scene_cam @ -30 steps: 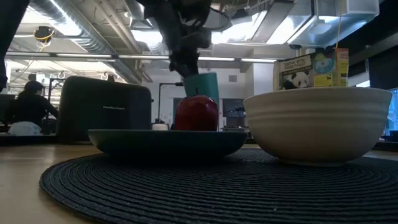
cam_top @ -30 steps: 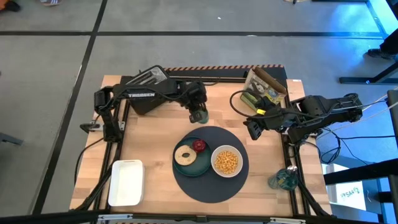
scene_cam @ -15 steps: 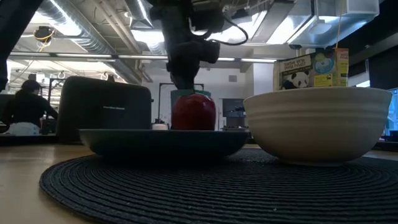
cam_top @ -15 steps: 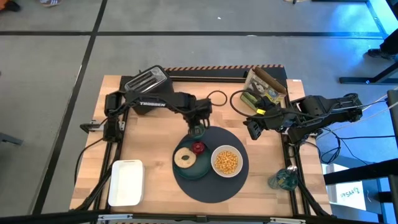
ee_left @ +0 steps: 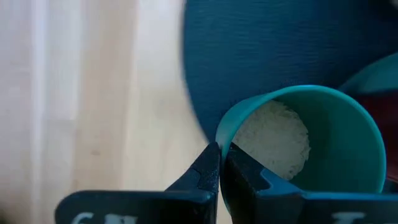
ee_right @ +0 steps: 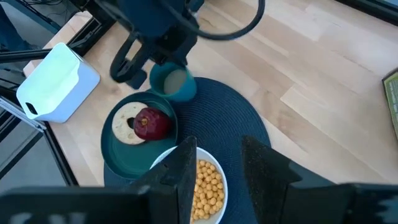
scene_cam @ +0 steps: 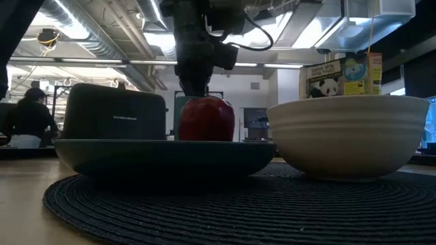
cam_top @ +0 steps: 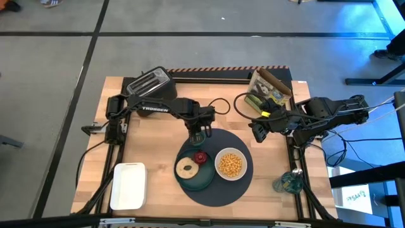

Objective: Arrange a breakfast setting
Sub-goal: Put the blue glass on the dark blue placemat to the top of the white bowl

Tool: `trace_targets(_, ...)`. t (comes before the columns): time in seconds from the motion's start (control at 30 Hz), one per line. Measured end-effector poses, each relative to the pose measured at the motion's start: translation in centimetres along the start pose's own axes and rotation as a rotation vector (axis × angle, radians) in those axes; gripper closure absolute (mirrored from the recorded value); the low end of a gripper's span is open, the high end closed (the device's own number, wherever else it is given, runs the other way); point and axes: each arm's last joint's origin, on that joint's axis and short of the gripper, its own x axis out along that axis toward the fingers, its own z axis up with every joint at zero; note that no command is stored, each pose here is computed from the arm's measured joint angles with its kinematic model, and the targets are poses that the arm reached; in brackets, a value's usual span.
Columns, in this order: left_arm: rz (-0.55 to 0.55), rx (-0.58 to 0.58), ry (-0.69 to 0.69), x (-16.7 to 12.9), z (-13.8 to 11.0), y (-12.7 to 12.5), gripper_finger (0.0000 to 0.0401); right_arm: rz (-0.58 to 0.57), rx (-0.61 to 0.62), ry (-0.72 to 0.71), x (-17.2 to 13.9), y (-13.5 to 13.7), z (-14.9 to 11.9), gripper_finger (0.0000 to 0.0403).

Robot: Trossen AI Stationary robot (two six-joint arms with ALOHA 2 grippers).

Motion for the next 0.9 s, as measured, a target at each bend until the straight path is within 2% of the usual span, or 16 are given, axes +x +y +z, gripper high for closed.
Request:
trace_targets(0.37, -0.001, -0.034, -0.102, 0.0, 1.1, 1.3, 0.039, 0.0, -0.013, 0.0, 0.0, 0.0, 0.0, 0.0288)
trace_targets(0.6, -0.04, -0.053, -0.257, -0.3, 2.6, 2.1, 0.0396, 0.0, 0.007, 0.0, 0.0, 0.0, 0.0, 0.0288)
trace_targets(0.9, -0.036, -0.081, -0.412, -2.9, 4.6, 3.2, 0.0396, 0.0, 0.028, 0.0, 0.0, 0.0, 0.0, 0.0288)
